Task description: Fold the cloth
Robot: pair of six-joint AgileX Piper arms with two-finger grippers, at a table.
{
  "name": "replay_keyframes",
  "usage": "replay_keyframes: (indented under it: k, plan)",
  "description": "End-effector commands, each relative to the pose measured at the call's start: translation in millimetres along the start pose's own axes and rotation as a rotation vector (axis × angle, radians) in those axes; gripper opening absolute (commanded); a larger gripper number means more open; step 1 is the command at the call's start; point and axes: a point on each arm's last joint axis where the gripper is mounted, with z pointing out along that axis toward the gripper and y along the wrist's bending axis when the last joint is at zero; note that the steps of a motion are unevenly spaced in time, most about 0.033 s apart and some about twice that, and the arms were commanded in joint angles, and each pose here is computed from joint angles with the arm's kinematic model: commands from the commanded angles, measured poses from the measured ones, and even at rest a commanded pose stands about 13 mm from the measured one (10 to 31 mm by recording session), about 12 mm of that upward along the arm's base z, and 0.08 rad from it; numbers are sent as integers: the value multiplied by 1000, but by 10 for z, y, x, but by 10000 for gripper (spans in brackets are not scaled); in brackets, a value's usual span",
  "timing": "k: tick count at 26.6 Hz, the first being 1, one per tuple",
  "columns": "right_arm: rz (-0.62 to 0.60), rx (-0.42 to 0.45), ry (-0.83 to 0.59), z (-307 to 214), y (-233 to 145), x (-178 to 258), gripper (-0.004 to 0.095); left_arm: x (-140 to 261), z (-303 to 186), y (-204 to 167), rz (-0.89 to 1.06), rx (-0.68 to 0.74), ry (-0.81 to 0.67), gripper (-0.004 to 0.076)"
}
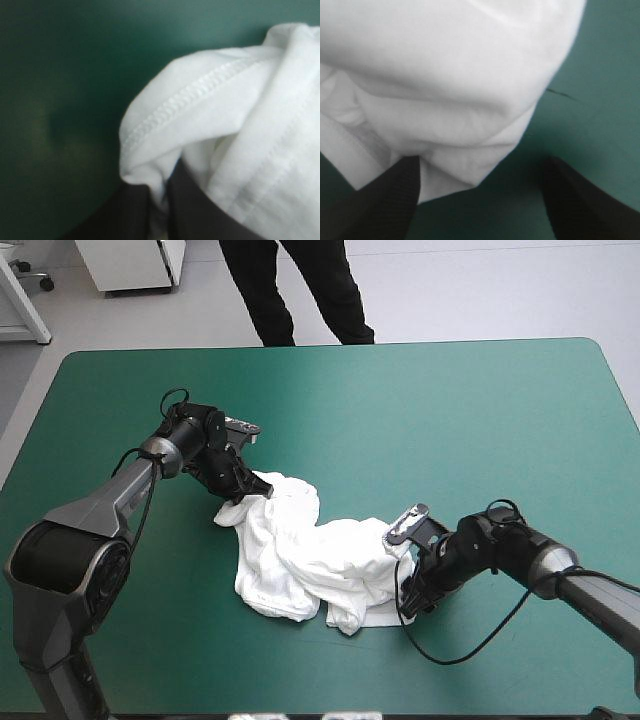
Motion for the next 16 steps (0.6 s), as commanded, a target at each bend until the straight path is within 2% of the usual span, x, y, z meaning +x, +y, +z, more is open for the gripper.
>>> replay_keyframes:
  k: [1, 5, 10, 14, 16]
  plan:
    - [-35, -2, -1, 72, 83, -100, 593, 35, 19, -46, -1, 14, 38, -9]
    - [-37, -46, 122, 373, 216, -89, 408, 37, 19, -46, 7, 14, 40, -9]
    - [4, -94, 198, 592, 302, -68, -19, 34, 19, -46, 7, 14, 37, -9]
    - [-5, -80, 238, 528, 275, -115, -17, 10, -227, -35, 18, -11, -34, -9]
    - [1, 25, 253, 303, 142, -230, -17, 21, -585, -33, 32, -47, -117, -9]
